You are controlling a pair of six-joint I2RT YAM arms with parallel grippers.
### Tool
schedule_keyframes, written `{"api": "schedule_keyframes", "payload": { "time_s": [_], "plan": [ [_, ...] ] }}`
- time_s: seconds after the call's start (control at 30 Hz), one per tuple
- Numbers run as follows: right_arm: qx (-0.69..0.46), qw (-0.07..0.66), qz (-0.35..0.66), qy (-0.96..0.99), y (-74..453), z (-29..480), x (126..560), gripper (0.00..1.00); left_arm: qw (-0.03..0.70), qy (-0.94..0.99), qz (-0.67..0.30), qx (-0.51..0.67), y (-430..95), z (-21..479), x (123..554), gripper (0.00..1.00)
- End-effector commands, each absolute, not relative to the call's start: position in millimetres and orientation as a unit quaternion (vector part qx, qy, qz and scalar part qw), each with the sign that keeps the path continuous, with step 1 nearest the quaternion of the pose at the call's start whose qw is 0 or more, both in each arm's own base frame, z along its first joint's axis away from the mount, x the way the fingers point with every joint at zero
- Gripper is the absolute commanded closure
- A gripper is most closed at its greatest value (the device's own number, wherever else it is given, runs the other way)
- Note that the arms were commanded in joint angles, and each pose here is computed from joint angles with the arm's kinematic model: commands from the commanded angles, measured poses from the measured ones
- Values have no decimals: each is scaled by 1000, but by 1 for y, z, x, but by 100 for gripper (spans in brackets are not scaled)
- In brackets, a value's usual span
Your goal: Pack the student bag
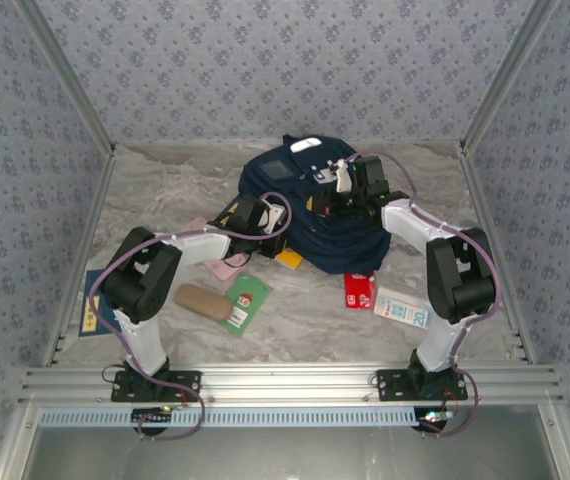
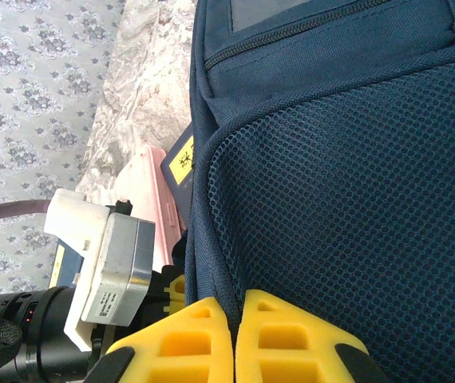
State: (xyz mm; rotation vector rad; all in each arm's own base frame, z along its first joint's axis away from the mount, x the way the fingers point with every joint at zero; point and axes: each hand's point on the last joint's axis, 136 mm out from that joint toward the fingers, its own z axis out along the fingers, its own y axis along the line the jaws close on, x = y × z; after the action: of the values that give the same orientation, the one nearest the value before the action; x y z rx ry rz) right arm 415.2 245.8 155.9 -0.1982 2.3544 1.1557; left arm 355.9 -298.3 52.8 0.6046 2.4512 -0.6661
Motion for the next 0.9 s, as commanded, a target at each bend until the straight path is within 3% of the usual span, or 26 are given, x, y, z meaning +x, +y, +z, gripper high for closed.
{"api": "schedule_keyframes", "payload": {
  "time_s": [0.0, 0.87],
  "plan": [
    [-57, 267, 423, 864, 236, 162, 423, 100, 271, 904, -235, 234, -292, 70, 353, 100],
    [-13, 272, 441, 855, 237, 155, 434, 100, 200, 902, -296, 245, -311, 64, 310, 99]
  ]
}}
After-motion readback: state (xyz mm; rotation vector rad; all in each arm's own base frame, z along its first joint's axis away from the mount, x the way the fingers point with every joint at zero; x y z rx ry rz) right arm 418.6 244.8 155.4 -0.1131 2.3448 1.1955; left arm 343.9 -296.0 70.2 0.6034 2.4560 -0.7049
